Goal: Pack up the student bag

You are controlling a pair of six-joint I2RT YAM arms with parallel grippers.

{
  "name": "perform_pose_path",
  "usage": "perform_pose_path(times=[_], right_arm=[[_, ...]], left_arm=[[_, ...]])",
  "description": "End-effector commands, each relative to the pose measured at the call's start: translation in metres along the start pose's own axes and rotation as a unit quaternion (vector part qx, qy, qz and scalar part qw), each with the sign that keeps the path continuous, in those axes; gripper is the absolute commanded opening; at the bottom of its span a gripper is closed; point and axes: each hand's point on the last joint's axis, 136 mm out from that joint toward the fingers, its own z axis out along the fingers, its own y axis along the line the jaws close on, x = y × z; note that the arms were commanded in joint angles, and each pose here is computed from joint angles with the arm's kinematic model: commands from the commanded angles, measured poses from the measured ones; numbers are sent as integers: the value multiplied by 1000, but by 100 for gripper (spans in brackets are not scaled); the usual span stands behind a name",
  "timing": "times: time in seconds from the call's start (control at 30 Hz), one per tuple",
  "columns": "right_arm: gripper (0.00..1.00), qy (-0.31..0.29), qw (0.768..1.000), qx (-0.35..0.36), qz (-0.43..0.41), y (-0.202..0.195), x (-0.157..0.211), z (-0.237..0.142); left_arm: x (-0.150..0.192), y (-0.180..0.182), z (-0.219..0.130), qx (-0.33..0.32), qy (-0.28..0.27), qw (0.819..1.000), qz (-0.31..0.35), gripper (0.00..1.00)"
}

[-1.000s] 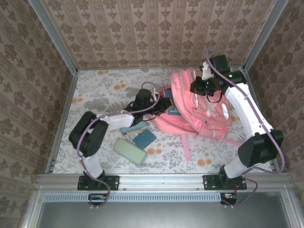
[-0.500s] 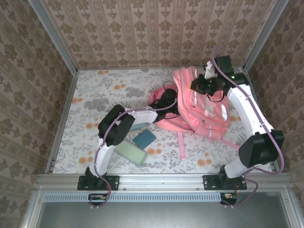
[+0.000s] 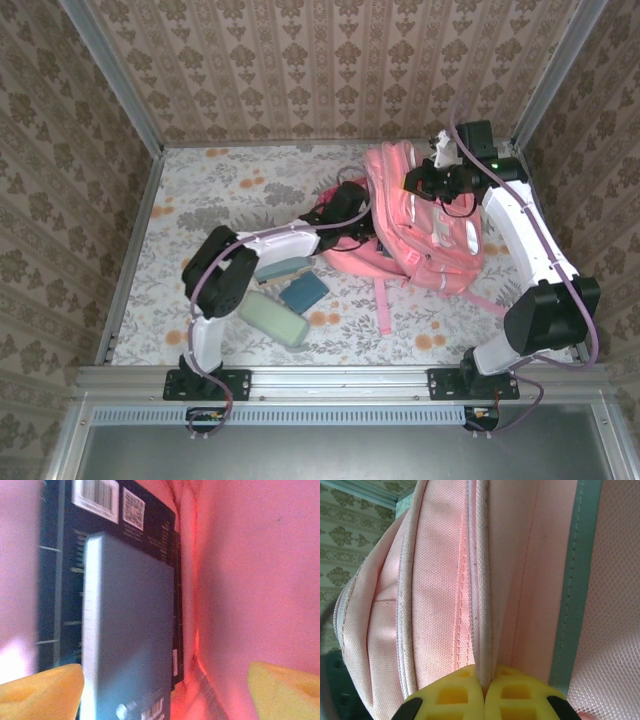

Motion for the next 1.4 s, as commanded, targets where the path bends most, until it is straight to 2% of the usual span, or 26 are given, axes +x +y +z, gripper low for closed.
perform_pose_path(times=[0.0, 0.07, 0.17, 0.3, 0.43, 0.47, 0.6, 0.73, 0.83, 1.0, 1.07, 1.13, 1.17, 1.23, 1.37], right_arm=[[0, -27, 997, -19, -69, 14, -13, -10], [0, -30, 997, -19, -75, 14, -14, -10], [0, -31, 997, -24, -71, 14, -16, -7], [0, -31, 997, -30, -69, 16, -14, -7], [0, -32, 996, -31, -71, 18, -13, -10], [0, -32, 996, -30, -71, 17, -12, -11], [0, -32, 996, -33, -71, 18, -12, -11], [0, -30, 997, -37, -68, 19, -13, -9], [0, -32, 996, -33, -74, 19, -16, -9], [0, -35, 995, -17, -90, 14, -29, -2], [0, -30, 995, -12, -92, 11, -33, 3], [0, -25, 995, -10, -96, 10, -36, 6], [0, -22, 995, -12, -101, 10, -35, 8], [0, -20, 994, -5, -108, 10, -36, 10], [0, -10, 991, 18, -134, 11, -35, 15]], left_arm=[[-15, -13, -39, -14, -23, 998, 48, 95], [-16, -16, -52, -23, -24, 997, 67, 98], [-16, -9, -60, -39, -25, 996, 72, 96], [-19, 18, -55, -60, -22, 997, 49, 91], [-15, 29, -31, -58, 4, 997, 40, 69], [-15, 30, -27, -59, 6, 998, 39, 66], [-11, 32, -1, -52, 25, 998, 38, 63], [-1, 30, 31, -35, 57, 997, 37, 43], [6, 18, 46, -17, 66, 997, 37, 33], [14, -9, 54, 3, 71, 996, 52, 33], [14, -8, 50, -4, 68, 996, 53, 43], [8, -1, 38, -18, 54, 997, 48, 64], [5, 4, 31, -25, 47, 998, 46, 68], [-5, 12, 11, -35, 29, 998, 40, 73], [-22, 21, -30, -54, 5, 998, 42, 75]])
